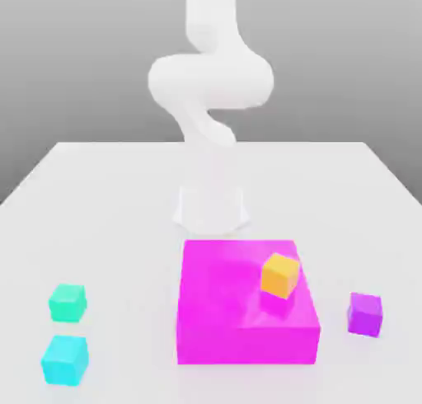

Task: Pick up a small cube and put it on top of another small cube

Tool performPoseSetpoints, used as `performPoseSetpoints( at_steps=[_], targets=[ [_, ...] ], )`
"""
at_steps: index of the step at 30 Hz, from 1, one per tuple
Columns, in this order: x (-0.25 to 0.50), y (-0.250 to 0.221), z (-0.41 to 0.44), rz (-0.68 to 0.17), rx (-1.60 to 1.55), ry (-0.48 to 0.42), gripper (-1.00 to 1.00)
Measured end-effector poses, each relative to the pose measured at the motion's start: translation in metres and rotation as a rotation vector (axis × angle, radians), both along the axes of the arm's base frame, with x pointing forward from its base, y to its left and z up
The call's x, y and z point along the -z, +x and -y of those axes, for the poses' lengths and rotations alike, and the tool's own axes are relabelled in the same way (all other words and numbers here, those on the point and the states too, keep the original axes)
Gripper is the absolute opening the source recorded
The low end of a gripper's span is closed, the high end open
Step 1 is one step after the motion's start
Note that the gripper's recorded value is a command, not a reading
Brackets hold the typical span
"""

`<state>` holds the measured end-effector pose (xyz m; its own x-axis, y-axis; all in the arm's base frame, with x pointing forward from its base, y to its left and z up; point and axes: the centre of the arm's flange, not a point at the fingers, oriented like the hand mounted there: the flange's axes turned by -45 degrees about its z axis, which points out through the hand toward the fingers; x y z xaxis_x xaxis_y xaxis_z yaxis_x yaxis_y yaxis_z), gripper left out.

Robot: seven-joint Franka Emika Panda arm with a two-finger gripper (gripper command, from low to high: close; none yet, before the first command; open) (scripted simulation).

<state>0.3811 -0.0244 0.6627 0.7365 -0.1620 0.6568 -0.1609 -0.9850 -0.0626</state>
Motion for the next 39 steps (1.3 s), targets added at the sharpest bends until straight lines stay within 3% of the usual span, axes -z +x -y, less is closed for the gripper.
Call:
performPoseSetpoints(
  at_steps=[5,10,16,21,28,29,39],
  targets=[
    [0.108,0.045,0.064,-0.145,0.319,0.127,0.0],
    [0.219,0.05,0.131,-0.267,0.636,0.254,0.0],
    [0.349,0.011,0.195,-0.397,1.023,0.415,0.0],
    [0.446,-0.052,0.228,-0.492,1.366,0.56,0.0],
    [0.528,-0.067,0.227,-0.522,1.445,0.595,0.0],
    [0.535,-0.068,0.227,-0.523,1.446,0.595,-1.0],
    [0.509,-0.066,0.227,-0.52,1.446,0.597,-1.0]
  ],
)
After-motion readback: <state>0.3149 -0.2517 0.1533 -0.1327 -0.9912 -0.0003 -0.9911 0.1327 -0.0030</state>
